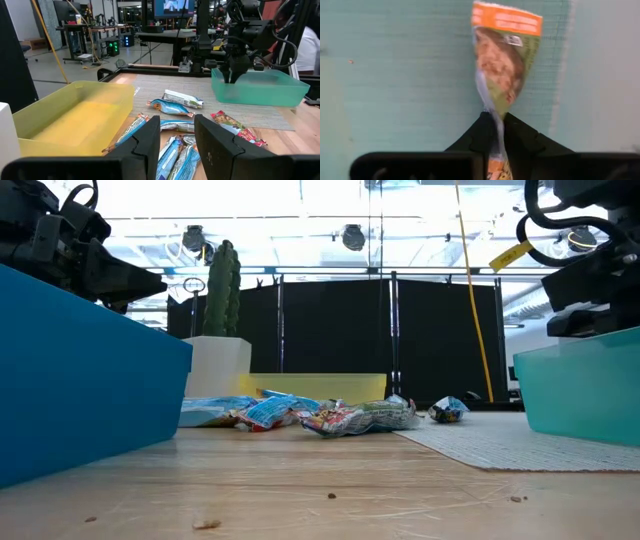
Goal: Pick and place Granola Bars by type
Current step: Put the yellow granola bar into the green bin
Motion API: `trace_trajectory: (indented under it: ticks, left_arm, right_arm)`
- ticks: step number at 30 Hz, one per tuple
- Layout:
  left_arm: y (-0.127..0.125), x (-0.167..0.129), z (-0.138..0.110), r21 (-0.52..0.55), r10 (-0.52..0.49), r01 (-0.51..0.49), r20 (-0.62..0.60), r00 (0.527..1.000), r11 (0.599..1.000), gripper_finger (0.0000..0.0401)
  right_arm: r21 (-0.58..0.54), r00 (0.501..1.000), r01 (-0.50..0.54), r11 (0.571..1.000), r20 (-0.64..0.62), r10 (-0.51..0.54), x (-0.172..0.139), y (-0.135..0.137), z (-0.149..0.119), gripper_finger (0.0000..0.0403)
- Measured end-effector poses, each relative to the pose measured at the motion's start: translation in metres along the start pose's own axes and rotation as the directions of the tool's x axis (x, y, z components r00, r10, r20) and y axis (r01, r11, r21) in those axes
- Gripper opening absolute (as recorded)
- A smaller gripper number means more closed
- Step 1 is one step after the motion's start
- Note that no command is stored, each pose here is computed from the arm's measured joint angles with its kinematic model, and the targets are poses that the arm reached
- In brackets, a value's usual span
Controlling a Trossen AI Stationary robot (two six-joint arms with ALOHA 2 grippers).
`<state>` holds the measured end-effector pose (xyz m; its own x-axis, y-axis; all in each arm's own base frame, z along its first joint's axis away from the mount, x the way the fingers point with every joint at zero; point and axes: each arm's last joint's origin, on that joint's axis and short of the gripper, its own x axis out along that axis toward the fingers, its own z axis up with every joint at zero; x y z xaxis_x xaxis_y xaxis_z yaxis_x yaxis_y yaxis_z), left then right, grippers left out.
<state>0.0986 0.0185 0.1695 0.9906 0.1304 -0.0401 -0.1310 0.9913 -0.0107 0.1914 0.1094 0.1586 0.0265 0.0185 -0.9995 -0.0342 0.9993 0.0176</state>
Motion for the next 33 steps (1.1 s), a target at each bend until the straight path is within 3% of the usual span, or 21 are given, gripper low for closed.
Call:
trace_trajectory:
  ticks: [12,16,20,27,33]
  left_arm:
    - [0.000,0.000,0.000,0.000,0.000,0.000,0.000,1.000,1.000,0.0124]
    - [0.000,0.000,0.000,0.000,0.000,0.000,0.000,1.000,1.000,0.0124]
    - [0.000,0.000,0.000,0.000,0.000,0.000,0.000,1.000,1.000,0.0124]
    - [0.000,0.000,0.000,0.000,0.000,0.000,0.000,1.000,1.000,0.0124]
    - [0.000,0.000,0.000,0.000,0.000,0.000,0.000,1.000,1.000,0.0124]
  right_arm:
    - [0.000,1.000,-0.001,1.000,-0.001,0.001,0.000,0.000,0.000,0.0148]
    - [0.003,0.997,-0.073,0.997,-0.040,0.073,-0.003,0.003,0.000,0.0170]
    - [0.004,0.987,-0.148,0.989,-0.059,0.148,-0.016,0.008,0.005,0.0181]
    - [-0.011,0.985,-0.175,0.985,-0.004,0.174,-0.041,0.011,0.013,0.0182]
    - [-0.035,0.987,-0.157,0.987,-0.033,0.156,-0.058,0.010,0.011,0.0183]
